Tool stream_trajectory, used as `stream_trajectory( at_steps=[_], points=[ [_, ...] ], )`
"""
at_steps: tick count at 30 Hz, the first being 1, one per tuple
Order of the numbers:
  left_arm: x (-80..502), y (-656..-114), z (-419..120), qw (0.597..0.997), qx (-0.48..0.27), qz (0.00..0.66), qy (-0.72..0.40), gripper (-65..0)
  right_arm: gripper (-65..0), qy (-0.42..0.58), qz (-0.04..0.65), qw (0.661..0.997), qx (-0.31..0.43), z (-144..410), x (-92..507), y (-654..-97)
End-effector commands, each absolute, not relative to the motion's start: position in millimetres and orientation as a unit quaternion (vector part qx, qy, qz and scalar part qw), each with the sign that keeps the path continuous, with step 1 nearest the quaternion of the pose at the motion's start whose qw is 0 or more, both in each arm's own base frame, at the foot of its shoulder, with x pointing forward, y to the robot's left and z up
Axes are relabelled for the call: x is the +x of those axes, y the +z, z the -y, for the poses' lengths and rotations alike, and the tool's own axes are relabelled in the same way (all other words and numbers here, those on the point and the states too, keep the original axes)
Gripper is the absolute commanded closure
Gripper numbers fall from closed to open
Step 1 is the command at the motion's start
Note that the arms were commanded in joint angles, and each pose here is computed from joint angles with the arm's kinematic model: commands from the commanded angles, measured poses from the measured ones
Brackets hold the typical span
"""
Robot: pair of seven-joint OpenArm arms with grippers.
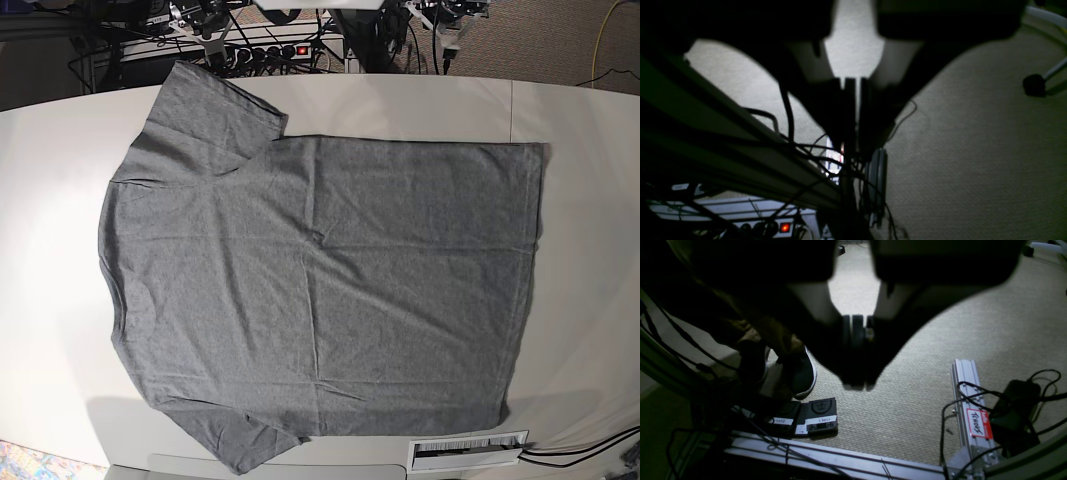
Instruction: Fold the T-shirt properly
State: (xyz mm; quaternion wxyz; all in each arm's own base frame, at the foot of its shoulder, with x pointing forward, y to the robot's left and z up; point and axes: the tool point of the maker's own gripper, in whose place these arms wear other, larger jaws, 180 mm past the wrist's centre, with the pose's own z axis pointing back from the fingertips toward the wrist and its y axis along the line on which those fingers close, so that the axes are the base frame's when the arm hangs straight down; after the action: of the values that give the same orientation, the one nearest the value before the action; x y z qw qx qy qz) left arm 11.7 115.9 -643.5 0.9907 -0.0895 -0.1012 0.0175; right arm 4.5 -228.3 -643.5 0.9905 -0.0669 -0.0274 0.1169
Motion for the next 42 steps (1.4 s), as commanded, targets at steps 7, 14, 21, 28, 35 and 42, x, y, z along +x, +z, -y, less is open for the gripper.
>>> stream_trajectory(
  at_steps=[7, 14, 21, 28, 35, 42],
  points=[
    [10.4, -642.3, -115.9, 0.990, -0.093, 0.106, 0.017, 0.0, 0.0, 0.120, 0.033, 0.989, -0.075, 236.1, 5.9, -641.6],
    [7.6, -642.4, -116.1, 0.990, -0.092, 0.104, 0.017, 0.0, 0.0, 0.120, 0.022, 0.990, -0.072, 235.3, 1.7, -642.0],
    [-18.6, -639.9, -124.2, 0.992, -0.087, 0.094, 0.017, 0.0, 0.0, 0.135, -0.001, 0.991, -0.024, 231.4, -22.3, -640.8],
    [-54.1, -626.6, -133.4, 0.992, -0.085, 0.089, 0.009, 0.0, 0.0, 0.154, -0.021, 0.987, -0.050, 273.5, -49.4, -626.4],
    [-82.1, -604.3, -126.9, 0.991, -0.098, 0.095, -0.010, 0.0, 0.0, 0.200, -0.014, 0.978, -0.064, 303.3, -62.6, -597.9],
    [-97.5, -571.8, -130.0, 0.986, -0.106, 0.116, -0.060, 0.0, 0.0, 0.273, 0.026, 0.960, -0.058, 313.3, -56.8, -555.9]
  ],
)
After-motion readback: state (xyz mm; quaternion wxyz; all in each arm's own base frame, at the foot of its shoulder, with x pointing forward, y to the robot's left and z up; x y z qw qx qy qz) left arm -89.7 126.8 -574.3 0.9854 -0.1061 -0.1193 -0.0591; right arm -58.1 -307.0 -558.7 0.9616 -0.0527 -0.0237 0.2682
